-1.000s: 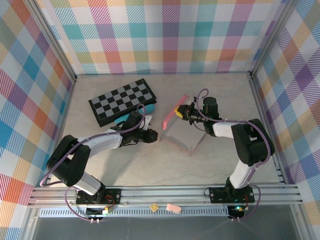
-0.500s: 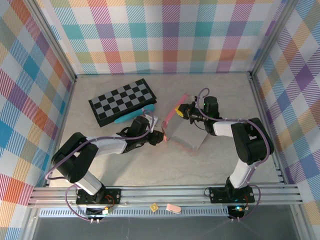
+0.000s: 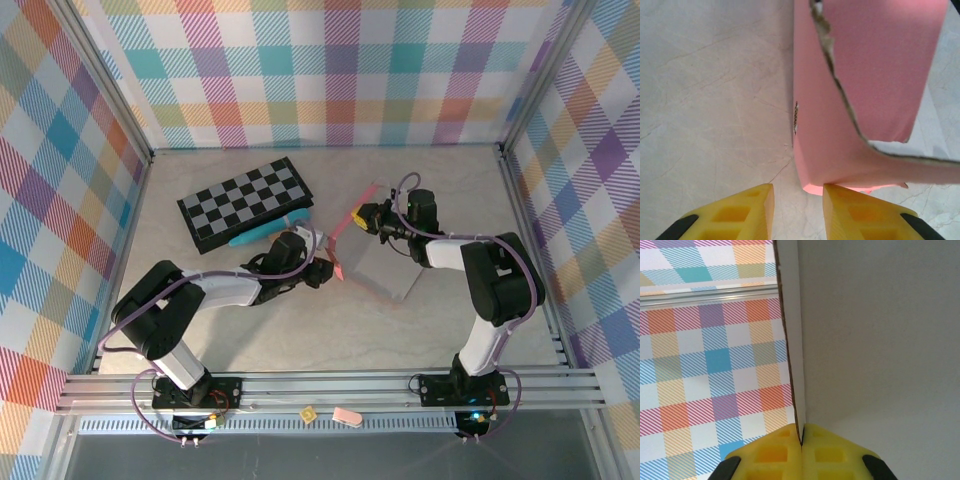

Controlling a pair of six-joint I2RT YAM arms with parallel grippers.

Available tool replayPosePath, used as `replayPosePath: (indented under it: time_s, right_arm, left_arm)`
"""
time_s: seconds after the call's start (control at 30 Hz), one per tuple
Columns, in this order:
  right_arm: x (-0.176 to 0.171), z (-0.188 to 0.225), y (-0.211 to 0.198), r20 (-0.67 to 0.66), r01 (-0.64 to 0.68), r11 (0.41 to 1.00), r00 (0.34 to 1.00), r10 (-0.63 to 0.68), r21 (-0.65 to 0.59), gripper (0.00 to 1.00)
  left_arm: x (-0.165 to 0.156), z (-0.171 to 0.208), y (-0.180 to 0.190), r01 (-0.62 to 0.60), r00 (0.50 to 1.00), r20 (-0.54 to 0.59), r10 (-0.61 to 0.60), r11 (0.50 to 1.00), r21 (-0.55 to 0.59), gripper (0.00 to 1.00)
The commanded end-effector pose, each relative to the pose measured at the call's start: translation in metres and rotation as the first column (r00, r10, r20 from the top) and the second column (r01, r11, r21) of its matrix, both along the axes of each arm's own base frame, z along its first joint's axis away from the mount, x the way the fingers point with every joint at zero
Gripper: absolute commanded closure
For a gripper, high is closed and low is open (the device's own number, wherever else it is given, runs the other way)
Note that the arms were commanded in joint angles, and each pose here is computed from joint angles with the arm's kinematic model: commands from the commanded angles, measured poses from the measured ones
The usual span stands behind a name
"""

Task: Fold the paper box

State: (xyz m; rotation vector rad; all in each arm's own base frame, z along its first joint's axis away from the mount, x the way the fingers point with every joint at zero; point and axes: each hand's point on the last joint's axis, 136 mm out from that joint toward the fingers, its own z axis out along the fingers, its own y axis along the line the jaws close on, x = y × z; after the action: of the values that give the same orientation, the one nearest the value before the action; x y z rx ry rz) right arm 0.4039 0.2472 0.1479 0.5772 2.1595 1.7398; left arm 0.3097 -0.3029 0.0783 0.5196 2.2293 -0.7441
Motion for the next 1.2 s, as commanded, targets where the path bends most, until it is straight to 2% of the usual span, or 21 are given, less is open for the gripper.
replayPosePath:
  time_s: [0.0,0.3,0.6,1.17]
  right_arm:
    - [0.006,0.015,-0.001,0.042,-0.003,0.999,0.999,0.002,0.035,1.00]
    - [0.009,0.009,-0.009,0.033,0.009,0.999,0.999,-0.010,0.042,1.00]
    - [0.016,0.009,-0.011,0.030,0.008,1.000,1.000,-0.009,0.028,1.00]
    - [0.022,-0.007,-0.010,0.020,0.029,0.999,0.999,-0.029,0.030,1.00]
  left_arm:
    - [0.016,0.026,-0.014,0.003,0.995,0.099,0.000,1.000,-0.030,0.68]
    - [0.033,0.028,-0.023,-0.007,0.991,0.131,0.008,1.000,-0.011,0.68]
    - [0.045,0.013,-0.013,-0.077,0.984,0.163,0.068,0.996,0.050,0.68]
    - [0.069,0.021,-0.014,-0.175,0.960,0.218,0.174,0.985,-0.017,0.58]
